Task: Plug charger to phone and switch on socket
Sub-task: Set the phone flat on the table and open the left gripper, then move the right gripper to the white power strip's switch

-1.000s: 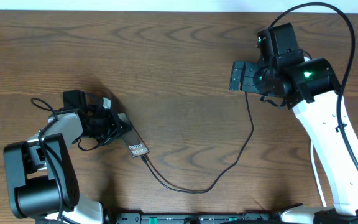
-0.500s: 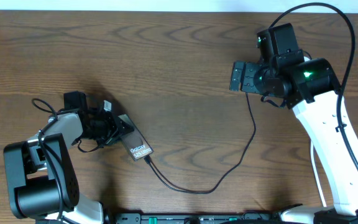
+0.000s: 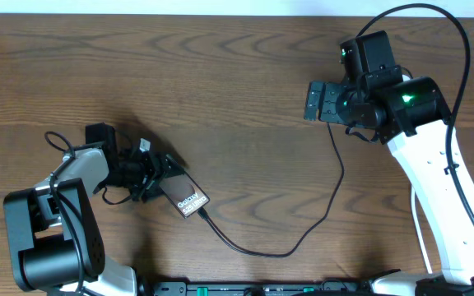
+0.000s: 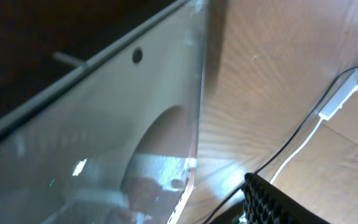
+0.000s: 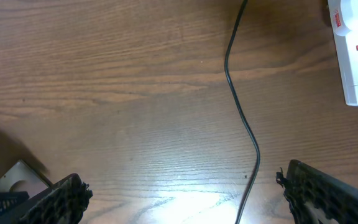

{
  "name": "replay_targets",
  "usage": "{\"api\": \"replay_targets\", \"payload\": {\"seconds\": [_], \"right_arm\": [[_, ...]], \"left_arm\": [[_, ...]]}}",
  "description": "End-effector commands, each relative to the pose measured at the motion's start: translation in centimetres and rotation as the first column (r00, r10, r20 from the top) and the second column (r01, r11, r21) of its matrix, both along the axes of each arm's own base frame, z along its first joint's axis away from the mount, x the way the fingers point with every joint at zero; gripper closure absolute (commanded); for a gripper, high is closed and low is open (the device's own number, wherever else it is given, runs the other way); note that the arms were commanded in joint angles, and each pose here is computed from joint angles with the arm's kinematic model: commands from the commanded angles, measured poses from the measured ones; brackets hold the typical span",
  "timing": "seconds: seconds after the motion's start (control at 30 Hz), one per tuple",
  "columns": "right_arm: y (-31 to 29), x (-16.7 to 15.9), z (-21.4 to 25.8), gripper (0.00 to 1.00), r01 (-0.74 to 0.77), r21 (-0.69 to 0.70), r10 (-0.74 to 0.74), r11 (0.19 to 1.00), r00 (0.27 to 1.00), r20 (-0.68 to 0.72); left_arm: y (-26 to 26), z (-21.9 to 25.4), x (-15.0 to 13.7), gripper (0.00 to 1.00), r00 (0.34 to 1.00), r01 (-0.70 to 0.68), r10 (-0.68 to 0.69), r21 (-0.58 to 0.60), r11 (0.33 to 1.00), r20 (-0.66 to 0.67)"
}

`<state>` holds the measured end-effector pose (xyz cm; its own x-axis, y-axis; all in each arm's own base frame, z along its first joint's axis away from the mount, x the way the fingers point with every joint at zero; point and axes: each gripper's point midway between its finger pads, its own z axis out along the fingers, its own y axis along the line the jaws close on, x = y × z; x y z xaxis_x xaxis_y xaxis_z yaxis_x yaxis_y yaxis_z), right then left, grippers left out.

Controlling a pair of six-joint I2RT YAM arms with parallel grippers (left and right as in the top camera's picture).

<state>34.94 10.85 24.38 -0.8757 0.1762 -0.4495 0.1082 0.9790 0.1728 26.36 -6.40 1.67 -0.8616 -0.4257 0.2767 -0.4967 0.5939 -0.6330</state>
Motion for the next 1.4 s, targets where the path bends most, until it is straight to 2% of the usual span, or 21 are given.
{"api": "replay_targets", "payload": {"seconds": [0.0,0.23,0.5,0.63,0.73,0.87,1.07,1.23,1.37], "right_arm": [[-0.4,0.2,0.7,0.01,0.024,-0.001,-0.024,1.000,1.000,0.020],[-0.4,0.2,0.7,0.01,0.024,-0.001,-0.024,1.000,1.000,0.019],[-0.5,0.1,0.6,0.01,0.022,-0.009,-0.022,1.000,1.000,0.018],[-1.6,0.5,0.7,0.01,0.049,-0.058,-0.047,0.997,0.998,0.038],[-3.0,1.0,1.0,0.01,0.095,-0.105,-0.088,0.990,0.994,0.067],[-5.3,1.8,1.4,0.01,0.152,-0.149,-0.138,0.977,0.985,0.103],[-11.0,3.0,2.4,0.01,0.302,-0.184,-0.274,0.935,0.948,0.162],[-15.7,4.5,4.6,0.01,0.269,-0.067,-0.250,0.961,0.946,0.208],[-20.7,5.0,7.7,0.01,0.238,0.071,-0.248,0.969,0.922,0.297]], "left_arm": [[2.3,-2.8,-2.3,0.31,0.994,0.041,-0.022,0.182,0.982,-0.104],[3.7,-3.5,-4.0,0.25,0.982,0.076,-0.026,0.271,0.960,-0.185],[3.6,-3.5,-4.6,0.24,0.978,0.083,-0.027,0.267,0.960,-0.208],[3.7,-2.9,-4.0,0.24,0.984,0.087,-0.039,0.274,0.958,-0.176],[4.1,-0.8,-2.3,0.24,0.994,0.085,-0.060,0.295,0.952,-0.093],[4.8,4.2,0.9,0.24,0.993,0.036,-0.072,0.346,0.938,0.091],[5.5,12.4,4.1,0.24,0.924,-0.076,-0.087,0.400,0.913,0.373],[5.8,16.2,4.4,0.24,0.871,-0.133,-0.099,0.424,0.896,0.481],[5.8,16.8,4.2,0.24,0.862,-0.142,-0.101,0.428,0.893,0.497]]}}
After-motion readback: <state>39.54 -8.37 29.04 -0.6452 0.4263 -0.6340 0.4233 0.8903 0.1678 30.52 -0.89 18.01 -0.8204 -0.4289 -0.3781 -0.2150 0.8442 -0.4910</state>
